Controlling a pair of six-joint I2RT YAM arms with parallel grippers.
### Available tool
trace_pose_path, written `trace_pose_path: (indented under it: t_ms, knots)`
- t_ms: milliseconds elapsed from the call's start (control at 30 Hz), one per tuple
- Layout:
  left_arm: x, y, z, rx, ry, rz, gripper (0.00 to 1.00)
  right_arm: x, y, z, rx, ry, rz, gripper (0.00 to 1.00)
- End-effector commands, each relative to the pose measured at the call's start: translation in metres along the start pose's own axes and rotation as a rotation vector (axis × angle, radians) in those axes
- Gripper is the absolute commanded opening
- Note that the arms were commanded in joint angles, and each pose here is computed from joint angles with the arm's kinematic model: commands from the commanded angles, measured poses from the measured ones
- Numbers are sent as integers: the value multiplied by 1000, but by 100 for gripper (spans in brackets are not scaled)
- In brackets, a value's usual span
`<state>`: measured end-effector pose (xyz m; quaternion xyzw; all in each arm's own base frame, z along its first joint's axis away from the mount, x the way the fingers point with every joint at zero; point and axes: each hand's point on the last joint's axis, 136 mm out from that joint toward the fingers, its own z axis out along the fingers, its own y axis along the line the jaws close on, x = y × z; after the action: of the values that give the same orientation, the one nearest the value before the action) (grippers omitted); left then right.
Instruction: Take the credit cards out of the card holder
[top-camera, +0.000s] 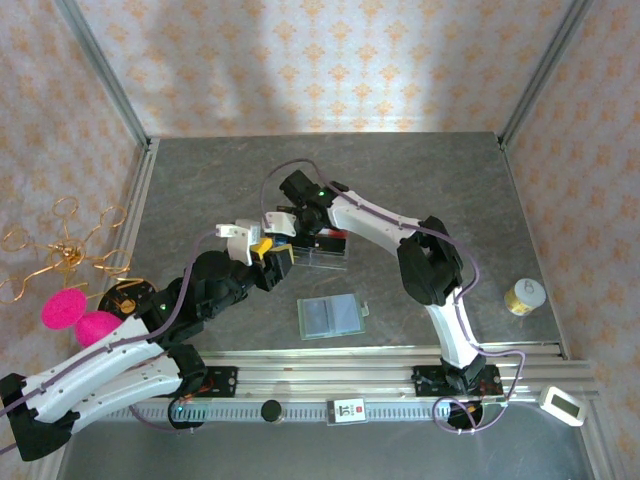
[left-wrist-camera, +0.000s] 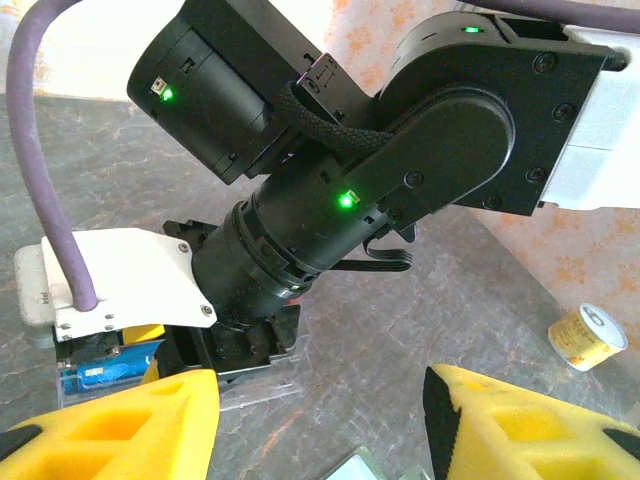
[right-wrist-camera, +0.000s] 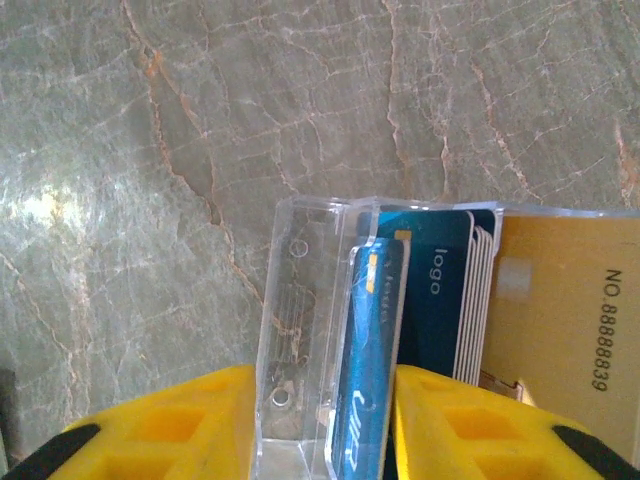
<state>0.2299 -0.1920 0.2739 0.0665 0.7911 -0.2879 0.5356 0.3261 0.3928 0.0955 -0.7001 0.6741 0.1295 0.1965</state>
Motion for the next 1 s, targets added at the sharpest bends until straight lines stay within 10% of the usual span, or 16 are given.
trace_pose_path:
  t_ms: [0,533,767,967]
  knots:
    - [-3,0,-2,20,-25,0,57,-6,-5,9,6,0,23,36]
    - [-7,-10,-3,89,-78,-30,67,-72,-21,-75,149,-318,185,54]
    - [-11,-14,-6,121,-103,-67,99,-71,-17,-121,245,-598,547,52]
    - [-4,-15,-6,169,-126,-157,99,-26,31,-124,310,-623,861,52]
